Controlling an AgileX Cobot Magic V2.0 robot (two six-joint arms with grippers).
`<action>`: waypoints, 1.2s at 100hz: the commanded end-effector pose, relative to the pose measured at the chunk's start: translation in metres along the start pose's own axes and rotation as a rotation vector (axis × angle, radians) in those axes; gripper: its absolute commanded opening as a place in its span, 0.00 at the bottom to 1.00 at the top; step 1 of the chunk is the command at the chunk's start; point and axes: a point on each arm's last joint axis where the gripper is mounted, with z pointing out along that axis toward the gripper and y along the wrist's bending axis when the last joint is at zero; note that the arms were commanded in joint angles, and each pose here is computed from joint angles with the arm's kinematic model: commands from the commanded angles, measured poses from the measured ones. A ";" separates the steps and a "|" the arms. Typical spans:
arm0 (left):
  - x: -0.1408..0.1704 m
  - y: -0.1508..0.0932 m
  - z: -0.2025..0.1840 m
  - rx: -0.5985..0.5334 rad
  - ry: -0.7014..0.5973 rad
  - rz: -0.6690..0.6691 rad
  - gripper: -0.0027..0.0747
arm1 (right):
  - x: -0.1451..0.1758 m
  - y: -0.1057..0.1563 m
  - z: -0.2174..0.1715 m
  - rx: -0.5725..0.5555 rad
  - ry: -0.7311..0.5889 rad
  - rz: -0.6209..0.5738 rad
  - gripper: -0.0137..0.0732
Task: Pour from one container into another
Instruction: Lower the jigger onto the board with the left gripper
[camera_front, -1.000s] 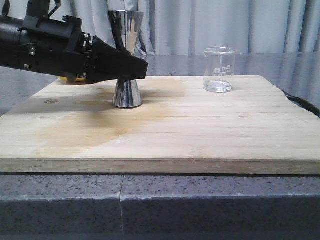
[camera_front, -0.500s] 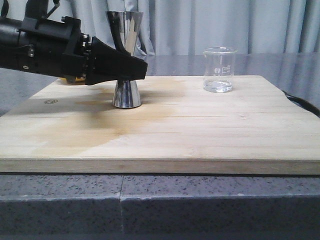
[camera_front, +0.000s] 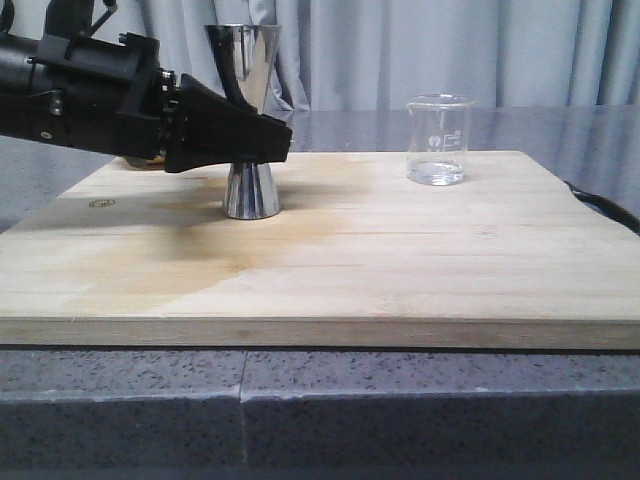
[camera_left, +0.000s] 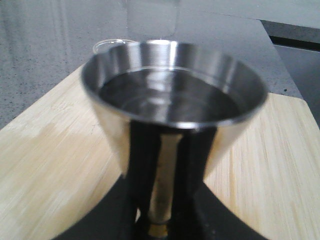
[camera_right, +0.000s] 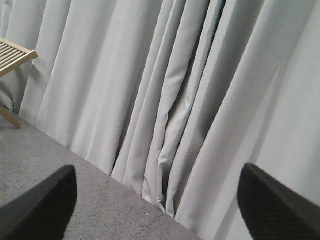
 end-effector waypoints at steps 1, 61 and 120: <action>-0.026 -0.010 -0.006 0.066 -0.098 0.048 0.01 | -0.020 -0.005 -0.004 0.015 -0.084 -0.003 0.81; -0.024 -0.011 -0.005 0.077 -0.084 0.028 0.01 | -0.020 -0.005 -0.004 0.015 -0.084 -0.003 0.81; -0.023 -0.012 -0.005 0.090 -0.065 0.036 0.01 | -0.020 -0.005 -0.004 0.015 -0.084 -0.003 0.81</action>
